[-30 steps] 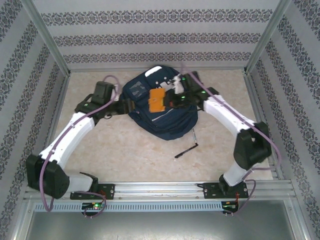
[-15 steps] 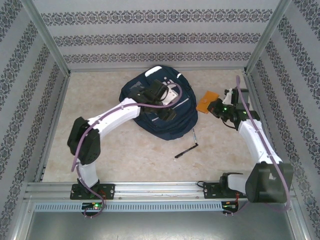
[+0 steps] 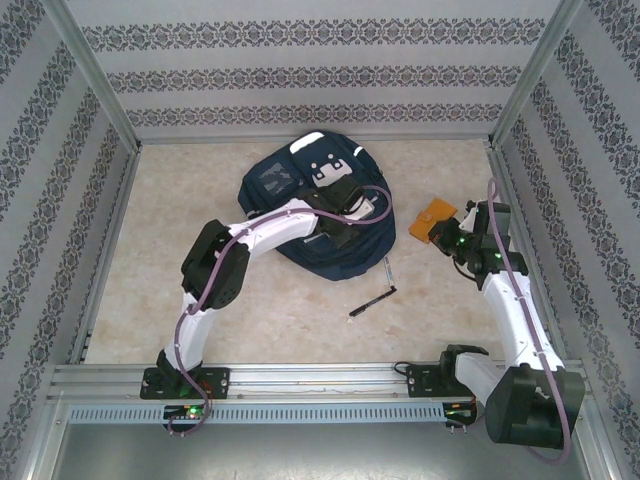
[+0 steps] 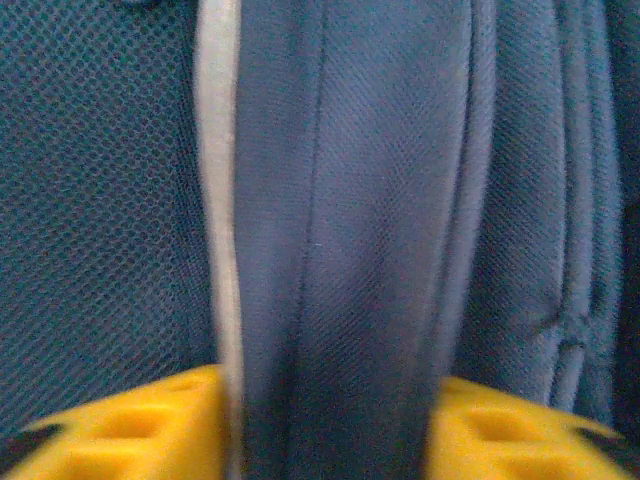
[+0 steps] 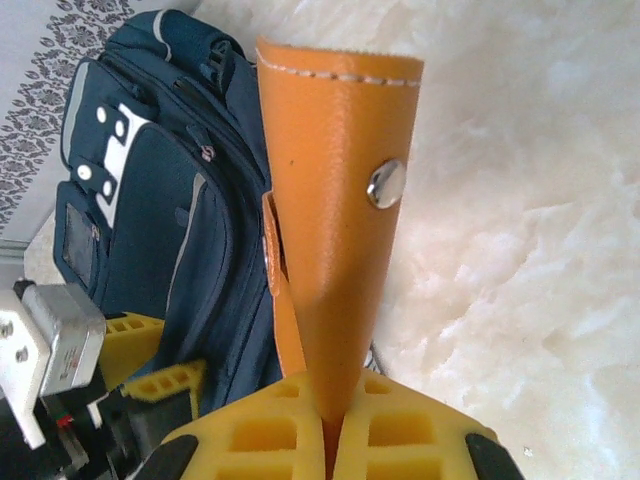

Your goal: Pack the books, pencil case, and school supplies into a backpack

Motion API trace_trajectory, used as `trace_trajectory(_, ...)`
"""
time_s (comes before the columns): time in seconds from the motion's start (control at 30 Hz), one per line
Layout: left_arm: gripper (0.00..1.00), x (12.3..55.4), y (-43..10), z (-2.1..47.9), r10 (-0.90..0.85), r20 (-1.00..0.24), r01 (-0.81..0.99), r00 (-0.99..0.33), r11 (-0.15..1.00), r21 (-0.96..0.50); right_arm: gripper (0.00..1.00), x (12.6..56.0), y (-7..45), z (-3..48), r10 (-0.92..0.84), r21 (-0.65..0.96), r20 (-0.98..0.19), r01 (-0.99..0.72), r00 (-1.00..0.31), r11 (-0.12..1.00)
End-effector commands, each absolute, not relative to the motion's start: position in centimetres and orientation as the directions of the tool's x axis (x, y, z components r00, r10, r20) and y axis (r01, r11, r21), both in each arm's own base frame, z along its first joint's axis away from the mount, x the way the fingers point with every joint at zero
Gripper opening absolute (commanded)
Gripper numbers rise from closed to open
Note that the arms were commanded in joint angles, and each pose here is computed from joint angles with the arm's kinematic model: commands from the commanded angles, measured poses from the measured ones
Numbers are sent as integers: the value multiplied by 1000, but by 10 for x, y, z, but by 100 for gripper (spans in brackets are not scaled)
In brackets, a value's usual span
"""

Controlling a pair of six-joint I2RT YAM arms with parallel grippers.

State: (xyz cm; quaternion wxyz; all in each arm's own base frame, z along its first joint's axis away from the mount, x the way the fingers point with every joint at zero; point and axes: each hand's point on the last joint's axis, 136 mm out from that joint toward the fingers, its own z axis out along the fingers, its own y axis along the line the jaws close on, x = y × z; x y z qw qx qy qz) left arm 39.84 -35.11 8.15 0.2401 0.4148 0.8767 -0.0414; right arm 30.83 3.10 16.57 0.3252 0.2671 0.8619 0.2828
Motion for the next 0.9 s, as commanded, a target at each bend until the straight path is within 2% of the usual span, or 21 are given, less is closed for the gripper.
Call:
trace_trajectory(0.0, 13, 409, -343, 91, 715, -440, 708, -544, 672, 216, 0, 311, 35, 172, 671, 710, -397, 254, -626, 657)
trace_trajectory(0.03, 2, 411, -342, 96, 714, -446, 702, -540, 674, 230, 0, 311, 38, 173, 672, 723, -389, 244, -630, 647)
trace_trajectory(0.07, 0, 412, -342, 102, 713, -454, 698, -535, 675, 237, 0, 310, 40, 173, 671, 732, -380, 237, -636, 639)
trace_trajectory(0.17, 0, 411, -343, 132, 721, -491, 714, -489, 654, 248, 0, 308, 47, 173, 657, 749, -362, 214, -661, 627)
trace_trajectory(0.27, 0, 422, -338, 177, 678, -576, 651, -457, 696, 302, 0, 306, 56, 174, 641, 772, -337, 187, -690, 607)
trace_trajectory(0.47, 0, 435, -335, 254, 658, -675, 599, -333, 701, 388, 0, 301, 80, 178, 593, 810, -287, 140, -752, 570)
trace_trajectory(0.67, 0, 440, -339, 305, 606, -744, 582, -280, 724, 370, 0, 298, 117, 180, 490, 818, -278, 63, -826, 571)
trace_trajectory(0.87, 0, 439, -341, 332, 526, -804, 592, -278, 753, 288, 0, 305, 158, 169, 468, 854, -185, 94, -864, 511)
